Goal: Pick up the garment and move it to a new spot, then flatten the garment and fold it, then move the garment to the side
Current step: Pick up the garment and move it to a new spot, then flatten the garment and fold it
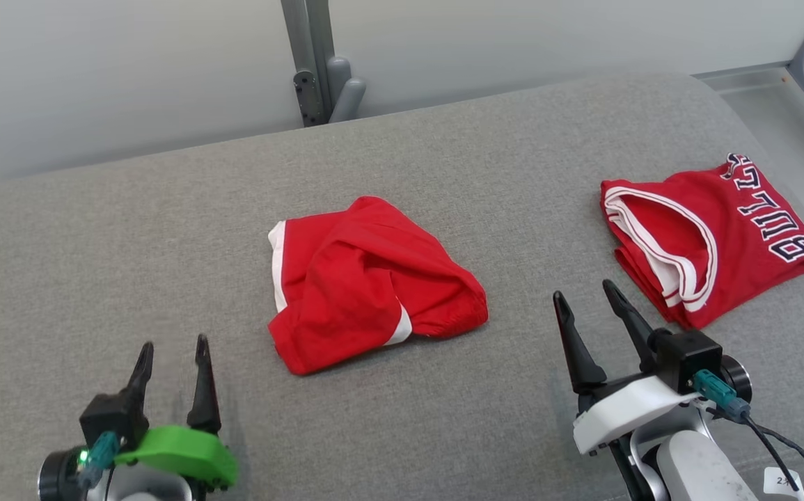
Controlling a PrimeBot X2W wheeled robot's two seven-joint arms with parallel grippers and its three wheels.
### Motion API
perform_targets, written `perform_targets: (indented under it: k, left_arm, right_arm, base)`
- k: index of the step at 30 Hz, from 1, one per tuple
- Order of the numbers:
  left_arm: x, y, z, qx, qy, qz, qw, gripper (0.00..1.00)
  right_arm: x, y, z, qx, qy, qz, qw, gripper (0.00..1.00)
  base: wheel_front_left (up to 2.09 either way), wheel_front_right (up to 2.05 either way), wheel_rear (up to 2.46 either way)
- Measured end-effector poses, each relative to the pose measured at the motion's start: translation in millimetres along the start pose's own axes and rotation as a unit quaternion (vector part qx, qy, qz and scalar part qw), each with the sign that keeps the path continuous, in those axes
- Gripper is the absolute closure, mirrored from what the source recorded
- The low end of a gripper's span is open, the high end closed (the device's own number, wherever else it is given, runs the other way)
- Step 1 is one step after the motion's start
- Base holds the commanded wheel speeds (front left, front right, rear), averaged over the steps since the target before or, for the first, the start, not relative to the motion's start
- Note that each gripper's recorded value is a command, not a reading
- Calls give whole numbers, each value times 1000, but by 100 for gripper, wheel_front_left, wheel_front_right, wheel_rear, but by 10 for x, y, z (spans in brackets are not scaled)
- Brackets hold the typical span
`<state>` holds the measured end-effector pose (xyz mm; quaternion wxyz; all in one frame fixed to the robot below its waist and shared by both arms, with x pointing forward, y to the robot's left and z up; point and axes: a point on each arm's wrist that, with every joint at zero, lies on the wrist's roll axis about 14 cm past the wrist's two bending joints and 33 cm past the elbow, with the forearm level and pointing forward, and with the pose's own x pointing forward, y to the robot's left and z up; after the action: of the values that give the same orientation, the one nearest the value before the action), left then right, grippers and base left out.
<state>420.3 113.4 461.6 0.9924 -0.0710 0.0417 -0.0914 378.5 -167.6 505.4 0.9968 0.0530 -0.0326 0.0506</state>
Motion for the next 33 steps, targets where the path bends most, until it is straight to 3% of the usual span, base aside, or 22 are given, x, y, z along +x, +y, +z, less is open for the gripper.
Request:
perform_targets:
  k: [11, 21, 33]
  left_arm:
    - [-797, 609, -204, 4, 19, 113, 993, 0]
    - [-909, 618, -250, -1, 23, 114, 993, 0]
    - [-852, 527, -298, -23, 29, 109, 993, 0]
  right_arm:
    - [-16, 250, -5, 6, 0, 35, 999, 0]
    - [11, 420, -137, 9, 19, 60, 998, 0]
    - [276, 1141, -540, 45, 86, 169, 981, 0]
  base:
    - [0, 0, 0]
    - [0, 0, 0]
    - [0, 0, 0]
